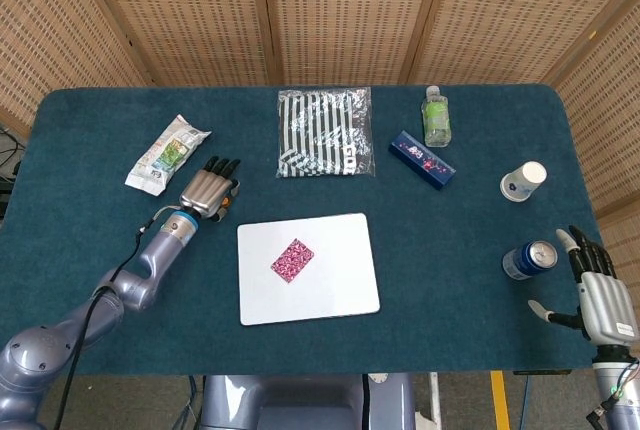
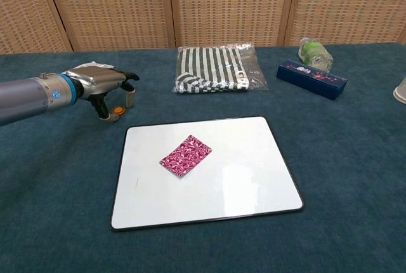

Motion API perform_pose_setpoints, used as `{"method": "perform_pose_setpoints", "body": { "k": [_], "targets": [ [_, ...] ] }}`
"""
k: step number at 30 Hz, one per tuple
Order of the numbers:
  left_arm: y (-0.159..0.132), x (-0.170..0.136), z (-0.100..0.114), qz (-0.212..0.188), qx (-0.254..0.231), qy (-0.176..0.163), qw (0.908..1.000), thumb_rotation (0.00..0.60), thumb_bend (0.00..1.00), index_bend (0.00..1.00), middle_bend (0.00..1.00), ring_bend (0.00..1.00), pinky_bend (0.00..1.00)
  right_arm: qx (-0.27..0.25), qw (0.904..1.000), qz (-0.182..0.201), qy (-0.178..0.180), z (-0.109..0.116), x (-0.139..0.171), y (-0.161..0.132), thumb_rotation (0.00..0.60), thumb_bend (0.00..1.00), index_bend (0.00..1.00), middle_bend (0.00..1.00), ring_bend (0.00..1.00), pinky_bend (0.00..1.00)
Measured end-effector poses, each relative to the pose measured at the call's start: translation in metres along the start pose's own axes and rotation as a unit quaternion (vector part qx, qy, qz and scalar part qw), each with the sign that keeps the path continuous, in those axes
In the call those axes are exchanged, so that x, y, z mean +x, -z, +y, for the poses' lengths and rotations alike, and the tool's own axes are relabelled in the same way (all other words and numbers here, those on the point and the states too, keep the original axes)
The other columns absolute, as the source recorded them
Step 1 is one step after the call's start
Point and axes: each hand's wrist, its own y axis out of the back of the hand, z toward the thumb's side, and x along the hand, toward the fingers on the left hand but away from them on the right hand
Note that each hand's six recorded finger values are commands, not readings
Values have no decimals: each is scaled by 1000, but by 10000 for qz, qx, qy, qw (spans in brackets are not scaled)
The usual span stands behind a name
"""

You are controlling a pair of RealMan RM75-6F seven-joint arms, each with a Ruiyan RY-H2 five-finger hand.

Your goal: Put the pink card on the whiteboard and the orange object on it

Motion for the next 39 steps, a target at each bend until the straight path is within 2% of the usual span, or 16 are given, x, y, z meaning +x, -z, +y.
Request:
{"method": "perform_pose_setpoints", "body": {
  "k": [15,24,33,39],
  "targets": [
    [9,-4,3,94,27,-51,9999,600,350,710,0,0,0,-7,10000,0,-8,0,0,0,600,53,0,0,0,0],
    [10,-7,16,40,-2,-222,9997,600,352,711,0,0,0,-42,10000,-11,-23,0,-1,0,600,53,0,0,0,0],
    [-14,-23,36,-388,4,-466,9982,600,348,710,0,0,0,-60,10000,3,-33,-1,-1,-1,600,53,0,0,0,0],
    [-55,-41,41,-934,-56,-498,9944,600,347,710,0,0,0,-71,10000,18,-19,0,0,-2,600,53,0,0,0,0]
  ]
}}
